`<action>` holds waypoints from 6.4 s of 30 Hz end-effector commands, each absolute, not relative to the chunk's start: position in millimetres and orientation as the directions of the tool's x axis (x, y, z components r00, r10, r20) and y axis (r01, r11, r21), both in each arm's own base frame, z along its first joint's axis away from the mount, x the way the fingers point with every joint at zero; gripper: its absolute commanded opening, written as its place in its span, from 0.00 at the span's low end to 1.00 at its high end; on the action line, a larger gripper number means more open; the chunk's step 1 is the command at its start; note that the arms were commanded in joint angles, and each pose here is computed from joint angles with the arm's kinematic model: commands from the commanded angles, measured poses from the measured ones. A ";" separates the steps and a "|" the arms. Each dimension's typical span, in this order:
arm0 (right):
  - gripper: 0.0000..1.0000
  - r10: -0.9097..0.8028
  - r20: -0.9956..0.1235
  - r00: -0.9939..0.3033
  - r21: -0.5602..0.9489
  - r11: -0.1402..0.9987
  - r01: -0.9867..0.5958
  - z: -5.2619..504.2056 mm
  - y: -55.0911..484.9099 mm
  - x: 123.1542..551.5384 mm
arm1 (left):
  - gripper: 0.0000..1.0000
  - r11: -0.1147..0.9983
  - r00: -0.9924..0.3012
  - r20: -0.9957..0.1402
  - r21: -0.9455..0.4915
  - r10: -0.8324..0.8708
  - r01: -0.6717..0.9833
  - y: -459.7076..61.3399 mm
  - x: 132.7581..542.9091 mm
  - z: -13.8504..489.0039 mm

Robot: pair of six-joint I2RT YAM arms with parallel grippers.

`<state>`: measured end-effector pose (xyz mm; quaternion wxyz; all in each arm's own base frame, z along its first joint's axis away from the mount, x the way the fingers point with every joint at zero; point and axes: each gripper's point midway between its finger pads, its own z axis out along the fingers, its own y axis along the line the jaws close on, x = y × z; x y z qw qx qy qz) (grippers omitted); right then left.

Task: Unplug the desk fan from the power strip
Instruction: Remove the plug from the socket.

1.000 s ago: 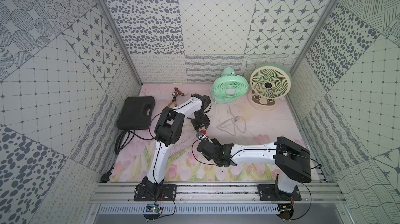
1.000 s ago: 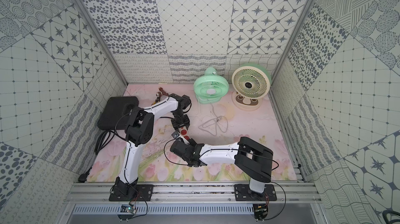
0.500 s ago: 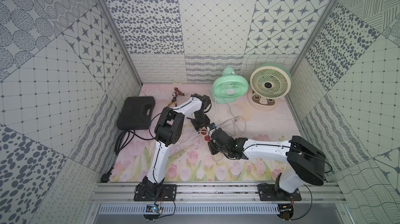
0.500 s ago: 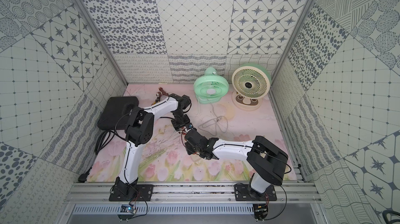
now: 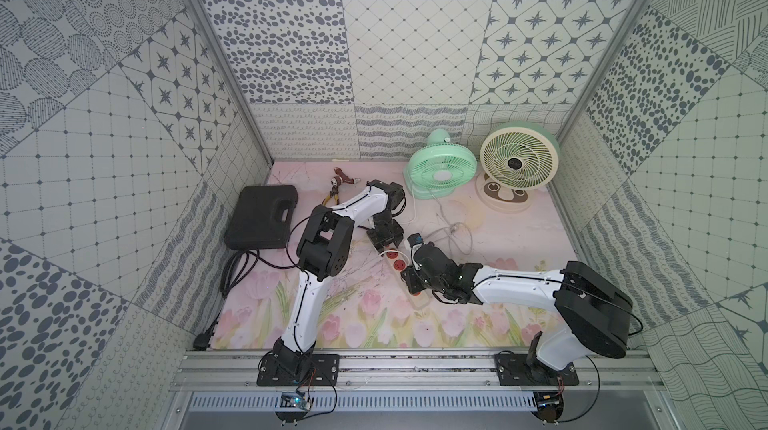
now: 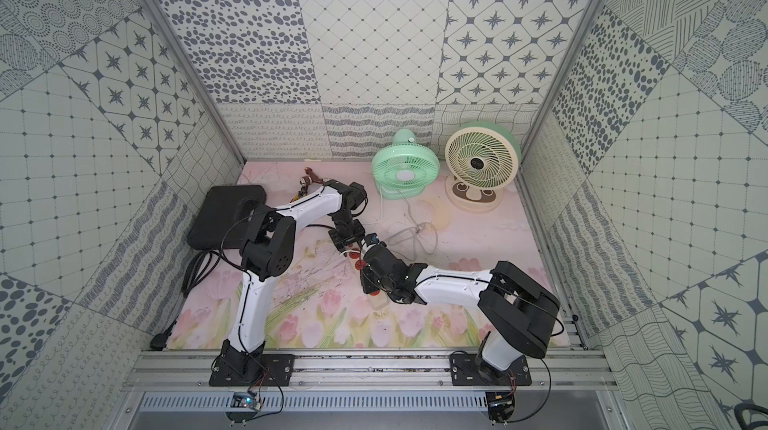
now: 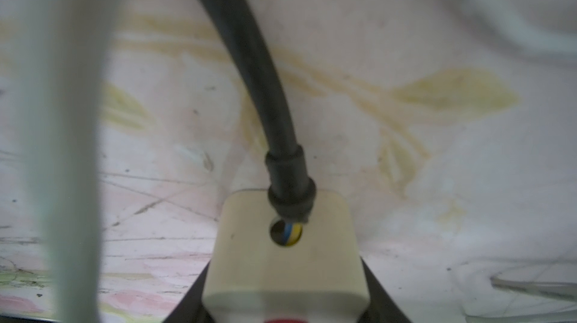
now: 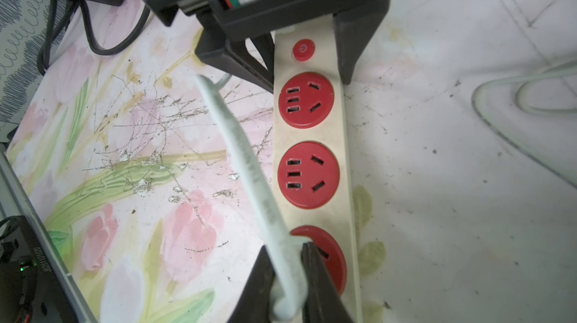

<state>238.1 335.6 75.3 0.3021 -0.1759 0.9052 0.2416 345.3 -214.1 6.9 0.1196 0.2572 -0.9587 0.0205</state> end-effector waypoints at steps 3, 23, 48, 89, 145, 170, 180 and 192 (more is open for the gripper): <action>0.00 -0.152 -0.759 -0.633 0.265 0.816 -0.514 125.8 356.8 252.1 | 0.00 0.856 -0.832 0.265 0.334 -0.487 -0.394 -160.0 301.7 -16.6; 0.00 -0.497 -0.810 -0.310 -0.179 0.714 -0.677 135.3 411.8 214.4 | 0.00 0.856 -0.829 0.272 0.336 -0.488 -0.394 -160.0 299.9 -20.9; 0.00 0.039 -0.707 -0.707 0.447 0.798 -0.404 127.9 340.3 264.8 | 0.00 0.854 -0.828 0.272 0.338 -0.491 -0.396 -157.5 297.6 -25.1; 0.00 -0.363 -0.840 -0.402 -0.008 0.750 -0.661 146.5 402.5 219.2 | 0.00 0.846 -0.822 0.273 0.357 -0.500 -0.396 -152.3 298.0 -26.4; 0.00 -0.412 -0.855 -0.316 -0.112 0.740 -0.663 148.1 404.2 213.5 | 0.00 0.844 -0.818 0.278 0.359 -0.505 -0.399 -150.9 295.4 -31.1; 0.00 -0.032 -0.764 -0.645 0.364 0.803 -0.471 135.1 348.4 257.8 | 0.00 0.843 -0.818 0.275 0.358 -0.506 -0.401 -150.1 296.2 -29.7; 0.00 -0.198 -0.823 -0.532 0.191 0.786 -0.588 140.6 371.7 240.2 | 0.00 0.840 -0.815 0.275 0.362 -0.510 -0.404 -149.9 296.1 -30.5; 0.00 -0.482 -0.855 -0.190 -0.207 0.654 -0.728 152.2 422.2 197.7 | 0.00 0.838 -0.812 0.278 0.367 -0.513 -0.404 -149.7 294.0 -32.6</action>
